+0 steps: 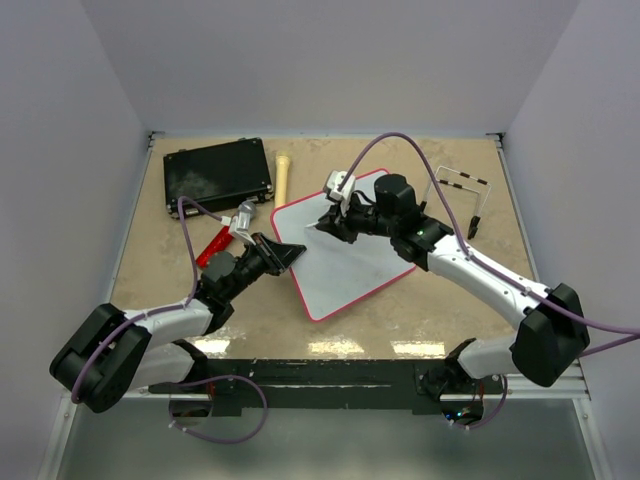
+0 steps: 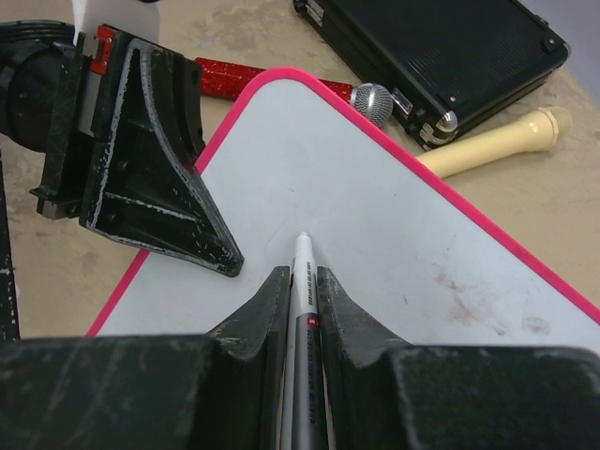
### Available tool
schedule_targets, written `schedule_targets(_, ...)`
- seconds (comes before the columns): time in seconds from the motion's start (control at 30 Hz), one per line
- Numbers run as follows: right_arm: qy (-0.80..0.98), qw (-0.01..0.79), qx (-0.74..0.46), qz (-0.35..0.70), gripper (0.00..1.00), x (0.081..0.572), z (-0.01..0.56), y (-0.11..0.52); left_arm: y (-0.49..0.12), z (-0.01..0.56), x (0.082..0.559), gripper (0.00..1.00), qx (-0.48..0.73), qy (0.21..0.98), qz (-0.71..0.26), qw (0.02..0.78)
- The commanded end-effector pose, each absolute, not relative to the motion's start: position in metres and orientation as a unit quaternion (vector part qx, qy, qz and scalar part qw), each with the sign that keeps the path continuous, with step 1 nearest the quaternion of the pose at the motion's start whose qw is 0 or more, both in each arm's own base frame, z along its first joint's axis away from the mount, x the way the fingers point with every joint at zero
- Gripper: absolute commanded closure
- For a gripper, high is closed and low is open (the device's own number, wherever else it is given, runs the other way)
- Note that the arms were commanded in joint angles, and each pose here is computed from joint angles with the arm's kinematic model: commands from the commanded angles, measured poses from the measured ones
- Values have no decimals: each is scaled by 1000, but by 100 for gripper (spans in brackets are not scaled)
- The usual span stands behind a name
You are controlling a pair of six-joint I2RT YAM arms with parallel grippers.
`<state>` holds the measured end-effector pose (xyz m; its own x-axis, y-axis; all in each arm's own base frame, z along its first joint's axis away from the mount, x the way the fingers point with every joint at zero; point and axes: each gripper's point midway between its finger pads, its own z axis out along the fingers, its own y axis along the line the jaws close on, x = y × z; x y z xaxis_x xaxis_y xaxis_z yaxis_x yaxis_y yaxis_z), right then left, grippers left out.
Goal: Write a sentence on the whiteboard
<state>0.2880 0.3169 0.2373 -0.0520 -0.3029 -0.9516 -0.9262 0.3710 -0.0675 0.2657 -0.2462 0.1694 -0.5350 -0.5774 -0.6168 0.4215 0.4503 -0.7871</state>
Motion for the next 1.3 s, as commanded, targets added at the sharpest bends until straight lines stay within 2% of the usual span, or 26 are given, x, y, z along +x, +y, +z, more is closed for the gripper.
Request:
schedule_targets(0.0,652,527,-455,301,100,297,247,321,-246,204,269,100,-45,654,-543,525)
schedule_targets(0.93,695,536,-416,239,100,325,236,298,-246,202,267,100,-42,654,-542,526)
schedule_targets(1.27,666,512,-462,284,100,304,236,310,-246,201,267,100,-41,655,-543,524)
